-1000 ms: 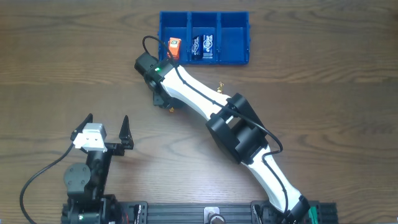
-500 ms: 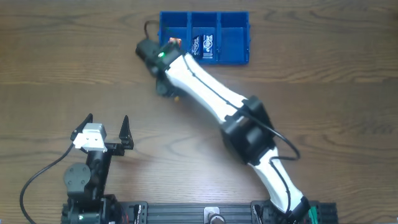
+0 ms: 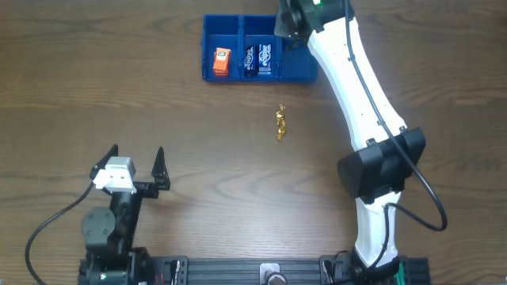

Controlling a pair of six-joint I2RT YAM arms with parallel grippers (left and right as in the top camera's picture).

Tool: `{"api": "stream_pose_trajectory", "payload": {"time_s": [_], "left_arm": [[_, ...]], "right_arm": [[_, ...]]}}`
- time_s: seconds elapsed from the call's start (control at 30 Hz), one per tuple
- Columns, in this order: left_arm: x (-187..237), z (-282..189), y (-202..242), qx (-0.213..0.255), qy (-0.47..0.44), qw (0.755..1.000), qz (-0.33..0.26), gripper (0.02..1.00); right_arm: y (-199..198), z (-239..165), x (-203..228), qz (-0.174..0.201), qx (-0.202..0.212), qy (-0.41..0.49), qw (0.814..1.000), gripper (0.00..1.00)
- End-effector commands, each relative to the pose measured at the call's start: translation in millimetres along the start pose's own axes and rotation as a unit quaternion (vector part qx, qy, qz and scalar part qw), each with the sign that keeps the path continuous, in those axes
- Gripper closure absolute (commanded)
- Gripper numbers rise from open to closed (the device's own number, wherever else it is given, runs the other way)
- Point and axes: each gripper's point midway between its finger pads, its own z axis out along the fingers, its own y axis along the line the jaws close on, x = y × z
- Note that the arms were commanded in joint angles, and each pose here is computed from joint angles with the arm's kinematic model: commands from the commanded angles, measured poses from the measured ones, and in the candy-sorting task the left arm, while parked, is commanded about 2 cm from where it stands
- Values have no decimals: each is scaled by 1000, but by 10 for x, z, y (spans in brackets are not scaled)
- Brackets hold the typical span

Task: Sort Candies Into Trays

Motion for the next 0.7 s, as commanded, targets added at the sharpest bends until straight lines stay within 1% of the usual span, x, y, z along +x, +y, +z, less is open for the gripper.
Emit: {"api": "stream_pose_trajectory", "payload": {"time_s": [0.03, 0.17, 0.2, 0.33, 0.53, 0.6, 0.7], "left_arm": [[159, 8, -21, 9, 23, 1000, 4, 20], [159, 8, -21, 9, 23, 1000, 4, 20], [159, 8, -21, 9, 23, 1000, 4, 20], [159, 8, -21, 9, 23, 1000, 4, 23], [159, 8, -21, 9, 23, 1000, 4, 20], [159, 8, -21, 9, 23, 1000, 4, 20], [159, 8, -21, 9, 23, 1000, 4, 20]], "right_arm": [[-205, 465, -28, -18, 31, 10, 999, 851], [-283, 690, -67, -9, 35, 9, 999, 851], [-263, 735, -62, -7, 29, 11, 1000, 851], [-215, 936, -9, -9, 28, 15, 999, 851], [-175, 1111, 22, -9, 29, 15, 999, 849], [-130, 1155, 24, -18, 21, 14, 1000, 849], [-117, 1202, 26, -17, 21, 12, 1000, 847]]}}
